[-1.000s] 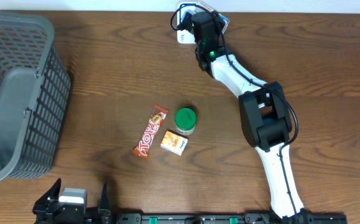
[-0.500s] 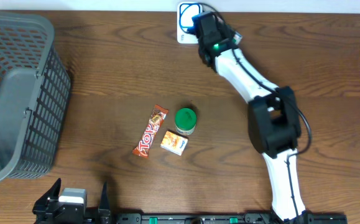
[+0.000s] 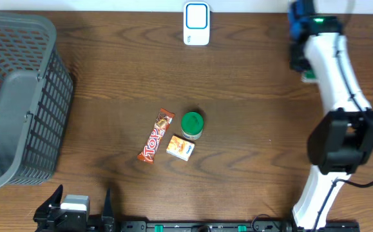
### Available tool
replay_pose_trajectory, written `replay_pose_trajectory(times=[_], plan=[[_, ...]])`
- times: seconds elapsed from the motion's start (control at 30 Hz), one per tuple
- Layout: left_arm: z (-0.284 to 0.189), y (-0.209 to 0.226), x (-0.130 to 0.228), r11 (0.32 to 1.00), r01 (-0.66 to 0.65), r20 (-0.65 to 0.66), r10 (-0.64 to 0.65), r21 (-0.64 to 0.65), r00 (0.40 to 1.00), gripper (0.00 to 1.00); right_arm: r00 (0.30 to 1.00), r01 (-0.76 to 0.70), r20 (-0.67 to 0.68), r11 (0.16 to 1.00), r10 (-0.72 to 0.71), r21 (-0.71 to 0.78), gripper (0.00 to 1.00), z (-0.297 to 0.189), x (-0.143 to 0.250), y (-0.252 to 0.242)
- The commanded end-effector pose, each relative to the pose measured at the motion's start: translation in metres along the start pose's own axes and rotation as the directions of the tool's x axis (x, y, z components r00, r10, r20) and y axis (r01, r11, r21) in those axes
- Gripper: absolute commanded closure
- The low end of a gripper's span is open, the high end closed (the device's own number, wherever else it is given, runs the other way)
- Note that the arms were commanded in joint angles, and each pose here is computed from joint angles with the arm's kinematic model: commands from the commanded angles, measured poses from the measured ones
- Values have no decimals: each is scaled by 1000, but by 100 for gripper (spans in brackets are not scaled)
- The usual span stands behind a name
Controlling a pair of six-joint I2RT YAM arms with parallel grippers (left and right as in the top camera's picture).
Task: Scan the item barcode
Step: 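Carry the Panadol box to the right table edge and release it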
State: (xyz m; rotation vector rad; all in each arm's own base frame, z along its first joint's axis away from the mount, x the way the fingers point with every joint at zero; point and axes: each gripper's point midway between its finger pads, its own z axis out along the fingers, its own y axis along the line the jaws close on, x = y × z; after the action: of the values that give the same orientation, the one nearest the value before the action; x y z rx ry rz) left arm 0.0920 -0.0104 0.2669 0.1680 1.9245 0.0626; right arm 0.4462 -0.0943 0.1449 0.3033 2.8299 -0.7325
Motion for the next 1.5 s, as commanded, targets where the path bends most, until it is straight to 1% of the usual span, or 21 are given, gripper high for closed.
replay_pose_trajectory(times=[0.0,0.17,0.3,0.4,0.5,0.57,0.73,0.8,0.83,0.87,0.9,0.93,1.0,1.03,1.23,1.37,1.47], plan=[[-2,2,-1,1000,-4,7,4,-9,1000,4,978,-195,-74,980,197,28,79,21,13,-38],[-2,2,-1,1000,-4,7,4,-9,1000,4,946,-284,-136,955,293,80,77,50,29,-102],[-2,2,-1,1000,-4,7,4,-9,1000,3,897,-401,-165,912,411,89,73,79,43,-144],[-2,2,-1,1000,-4,7,4,-9,1000,4,850,-474,-192,871,491,127,73,103,64,-177],[-2,2,-1,1000,-4,7,4,-9,1000,4,794,-560,-217,822,568,104,71,131,85,-198],[-2,2,-1,1000,-4,7,4,-9,1000,4,768,-596,-234,799,596,79,69,148,99,-208],[-2,2,-1,1000,-4,7,4,-9,1000,4,667,-715,-274,699,693,27,68,188,138,-224],[-2,2,-1,1000,-4,7,4,-9,1000,4,638,-745,-291,667,713,1,61,197,149,-224],[-2,2,-1,1000,-4,7,4,-9,1000,4,624,-762,-296,646,723,-29,51,201,150,-223],[-2,2,-1,1000,-4,7,4,-9,1000,4,614,-776,-302,628,729,-62,36,201,149,-222],[-2,2,-1,1000,-4,7,4,-9,1000,4,606,-788,-307,605,734,-110,16,200,144,-220],[-2,2,-1,1000,-4,7,4,-9,1000,4,607,-792,-307,590,733,-156,1,197,138,-218],[-2,2,-1,1000,-4,7,4,-9,1000,4,629,-777,-296,573,719,-259,1,186,120,-216],[-2,2,-1,1000,-4,7,4,-9,1000,3,635,-772,-289,571,716,-280,1,179,114,-217],[-2,2,-1,1000,-4,7,4,-9,1000,4,668,-737,-224,589,709,-332,1,119,68,-219],[-2,2,-1,1000,-4,7,4,-9,1000,4,701,-695,-204,590,683,-411,1,66,38,-186],[-2,2,-1,1000,-4,7,4,-9,1000,4,718,-679,-239,583,654,-446,1,33,27,-146]])
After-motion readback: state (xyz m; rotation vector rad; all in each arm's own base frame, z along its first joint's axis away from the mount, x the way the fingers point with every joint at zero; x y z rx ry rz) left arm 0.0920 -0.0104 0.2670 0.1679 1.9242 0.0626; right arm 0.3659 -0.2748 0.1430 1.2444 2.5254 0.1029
